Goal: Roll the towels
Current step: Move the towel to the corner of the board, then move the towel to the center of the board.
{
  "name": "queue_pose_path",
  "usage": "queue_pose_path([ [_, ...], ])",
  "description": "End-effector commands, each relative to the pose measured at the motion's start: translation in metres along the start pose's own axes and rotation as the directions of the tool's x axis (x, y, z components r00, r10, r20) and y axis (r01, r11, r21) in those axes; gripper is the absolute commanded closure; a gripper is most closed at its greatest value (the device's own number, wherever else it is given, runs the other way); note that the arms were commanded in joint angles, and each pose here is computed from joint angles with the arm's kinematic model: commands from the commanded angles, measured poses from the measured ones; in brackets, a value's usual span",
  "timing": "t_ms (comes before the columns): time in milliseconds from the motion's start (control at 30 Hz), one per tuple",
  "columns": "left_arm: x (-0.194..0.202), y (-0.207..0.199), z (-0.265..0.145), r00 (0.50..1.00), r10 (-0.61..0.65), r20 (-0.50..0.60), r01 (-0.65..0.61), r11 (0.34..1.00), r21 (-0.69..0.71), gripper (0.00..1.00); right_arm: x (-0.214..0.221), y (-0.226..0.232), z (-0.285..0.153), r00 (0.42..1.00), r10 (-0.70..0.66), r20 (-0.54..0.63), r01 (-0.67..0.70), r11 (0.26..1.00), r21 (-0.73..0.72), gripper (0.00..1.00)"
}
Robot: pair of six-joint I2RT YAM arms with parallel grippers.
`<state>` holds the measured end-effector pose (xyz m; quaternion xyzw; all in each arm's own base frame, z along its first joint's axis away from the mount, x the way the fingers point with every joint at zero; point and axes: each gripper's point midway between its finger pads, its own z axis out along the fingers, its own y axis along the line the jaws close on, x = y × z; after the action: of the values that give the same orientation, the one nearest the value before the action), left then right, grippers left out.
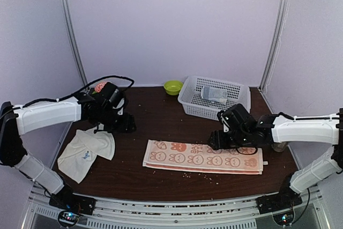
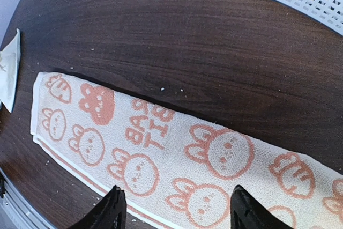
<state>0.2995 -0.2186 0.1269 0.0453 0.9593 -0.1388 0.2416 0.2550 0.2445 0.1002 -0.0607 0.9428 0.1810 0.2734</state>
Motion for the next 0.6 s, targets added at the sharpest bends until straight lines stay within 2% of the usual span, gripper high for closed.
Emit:
queue_pose_path([
  [0, 0.031, -0.041, 0.015, 0.988, 0.102, -0.119, -0.092, 0.992, 0.084, 0.45, 0.004, -0.015, -0.014, 0.999, 0.008, 0.037, -0.01, 0.999, 0.04, 0.34],
  [133, 0.057, -0.055, 0.037, 0.972, 0.131, -0.196, -0.102, 0.983, 0.151, 0.5, 0.015, -0.033, -0.027, 0.998, 0.029, 0.054, -0.033, 0.996, 0.08, 0.34],
  [367, 0.072, -0.067, 0.059, 0.959, 0.162, -0.234, -0.107, 0.968, 0.228, 0.48, 0.027, -0.054, -0.038, 0.996, 0.059, 0.073, -0.068, 0.99, 0.124, 0.33],
  [567, 0.08, -0.071, 0.078, 0.95, 0.17, -0.261, -0.103, 0.962, 0.252, 0.62, 0.023, -0.051, -0.041, 0.993, 0.081, 0.089, -0.091, 0.99, 0.108, 0.34],
])
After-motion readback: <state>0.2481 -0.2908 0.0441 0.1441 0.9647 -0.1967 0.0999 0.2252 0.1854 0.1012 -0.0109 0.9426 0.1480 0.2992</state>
